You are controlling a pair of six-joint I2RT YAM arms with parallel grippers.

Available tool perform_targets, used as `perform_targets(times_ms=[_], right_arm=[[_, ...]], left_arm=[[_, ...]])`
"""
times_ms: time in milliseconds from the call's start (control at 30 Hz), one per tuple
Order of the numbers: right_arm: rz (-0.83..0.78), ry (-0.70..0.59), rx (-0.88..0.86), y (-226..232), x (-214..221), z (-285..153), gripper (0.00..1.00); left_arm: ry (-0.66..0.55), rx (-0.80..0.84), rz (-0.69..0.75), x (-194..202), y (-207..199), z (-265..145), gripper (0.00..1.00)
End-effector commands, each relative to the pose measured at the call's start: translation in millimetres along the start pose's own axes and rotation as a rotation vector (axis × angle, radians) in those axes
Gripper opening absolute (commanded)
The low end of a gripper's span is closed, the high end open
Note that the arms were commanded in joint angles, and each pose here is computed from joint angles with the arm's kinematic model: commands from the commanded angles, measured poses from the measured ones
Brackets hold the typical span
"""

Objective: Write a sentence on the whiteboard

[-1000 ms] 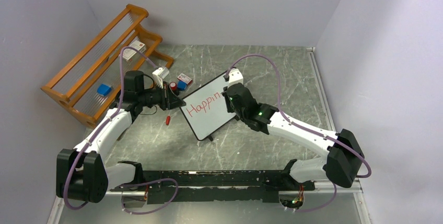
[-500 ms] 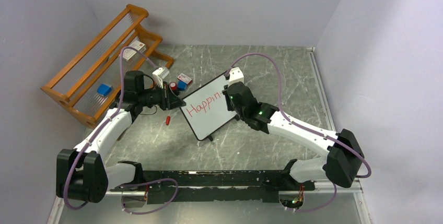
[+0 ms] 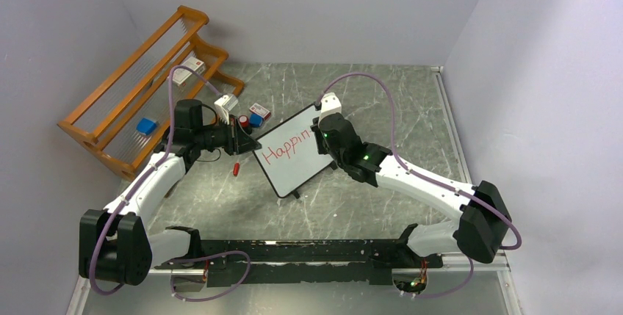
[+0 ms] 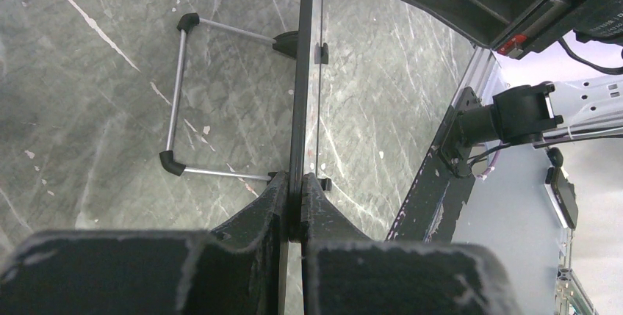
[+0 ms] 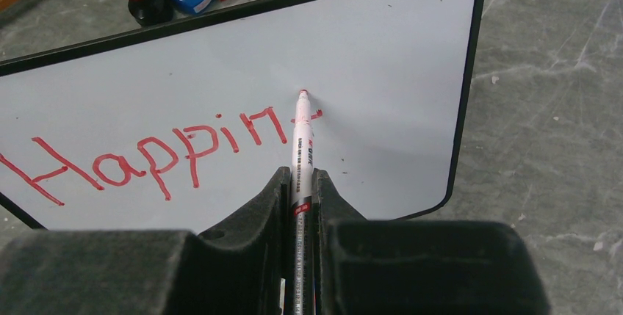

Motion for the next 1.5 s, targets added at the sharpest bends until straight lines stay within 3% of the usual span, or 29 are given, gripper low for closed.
perform_targets(times_ms=[0, 767, 1467], right_arm=[[0.001, -0.005, -0.009, 0, -5, 3, 0.00], [0.028, 0.040, 0.037, -5, 17, -2, 0.00], [0.024, -0.030, 0.028, -5, -10, 1, 0.00]], left_arm=[[0.028, -0.081, -0.032, 10, 16, 1, 0.05], [0.030, -0.077, -0.032, 11, 15, 1, 0.05], [0.031, -0.074, -0.030, 11, 15, 1, 0.05]])
Point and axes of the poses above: each gripper's point midway between its finger pads, its own z axis out along the fingers, its own y axis along the line the jaws close on, x = y × z, the point moved 6 cm from there along -z, back along the fingers, and after that the axes turned 14 degrees about -z, right-handed, at the moved point
